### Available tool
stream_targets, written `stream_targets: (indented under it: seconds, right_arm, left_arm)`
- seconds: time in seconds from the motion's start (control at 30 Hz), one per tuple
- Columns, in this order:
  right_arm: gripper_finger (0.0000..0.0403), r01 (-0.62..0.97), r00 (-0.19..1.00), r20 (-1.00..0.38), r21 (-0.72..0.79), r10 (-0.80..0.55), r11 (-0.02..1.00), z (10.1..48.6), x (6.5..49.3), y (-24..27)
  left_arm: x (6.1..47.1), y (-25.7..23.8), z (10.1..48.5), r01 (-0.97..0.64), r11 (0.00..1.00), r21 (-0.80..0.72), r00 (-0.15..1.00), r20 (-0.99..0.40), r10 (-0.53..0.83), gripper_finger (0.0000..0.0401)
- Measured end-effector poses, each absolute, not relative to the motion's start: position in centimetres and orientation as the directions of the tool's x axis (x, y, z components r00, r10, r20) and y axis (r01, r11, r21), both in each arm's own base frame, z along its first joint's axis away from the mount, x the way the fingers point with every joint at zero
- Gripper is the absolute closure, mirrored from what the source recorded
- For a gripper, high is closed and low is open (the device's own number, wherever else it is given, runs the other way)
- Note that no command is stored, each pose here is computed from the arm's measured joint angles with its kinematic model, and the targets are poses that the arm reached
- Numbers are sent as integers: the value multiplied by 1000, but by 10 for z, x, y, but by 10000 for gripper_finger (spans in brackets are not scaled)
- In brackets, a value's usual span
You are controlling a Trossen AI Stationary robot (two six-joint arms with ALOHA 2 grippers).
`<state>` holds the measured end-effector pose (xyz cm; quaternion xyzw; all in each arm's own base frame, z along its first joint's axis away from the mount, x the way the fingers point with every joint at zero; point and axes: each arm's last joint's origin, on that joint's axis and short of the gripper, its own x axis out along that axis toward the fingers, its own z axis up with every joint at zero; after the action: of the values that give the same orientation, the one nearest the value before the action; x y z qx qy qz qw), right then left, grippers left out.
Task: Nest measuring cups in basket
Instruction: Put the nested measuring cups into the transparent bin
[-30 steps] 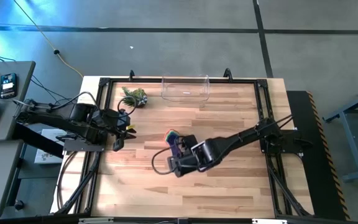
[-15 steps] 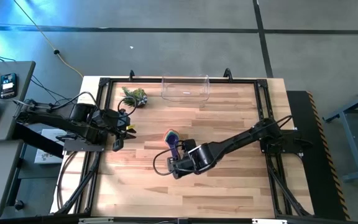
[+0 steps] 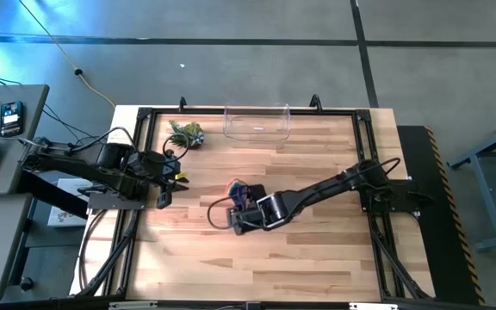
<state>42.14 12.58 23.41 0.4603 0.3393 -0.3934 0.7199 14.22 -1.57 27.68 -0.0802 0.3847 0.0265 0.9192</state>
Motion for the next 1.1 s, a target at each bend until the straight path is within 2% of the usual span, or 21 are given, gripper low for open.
stream_targets:
  seconds: [0.43,0.6,0.8,1.1]
  right_arm:
    - [136,872,466,-819,360,-335,332,225,431,111]
    - [159,852,491,-828,393,-271,345,204,442,124]
    - [182,852,478,-850,388,-221,351,202,441,126]
    - [187,838,460,-881,388,-114,383,202,440,128]
  left_arm:
    - [142,-14,277,-183,978,-104,706,-706,57,298]
    - [143,-13,277,-213,972,-102,707,-703,81,298]
    - [143,-12,277,-249,963,-100,707,-699,110,298]
    - [143,-12,277,-279,954,-107,706,-696,128,298]
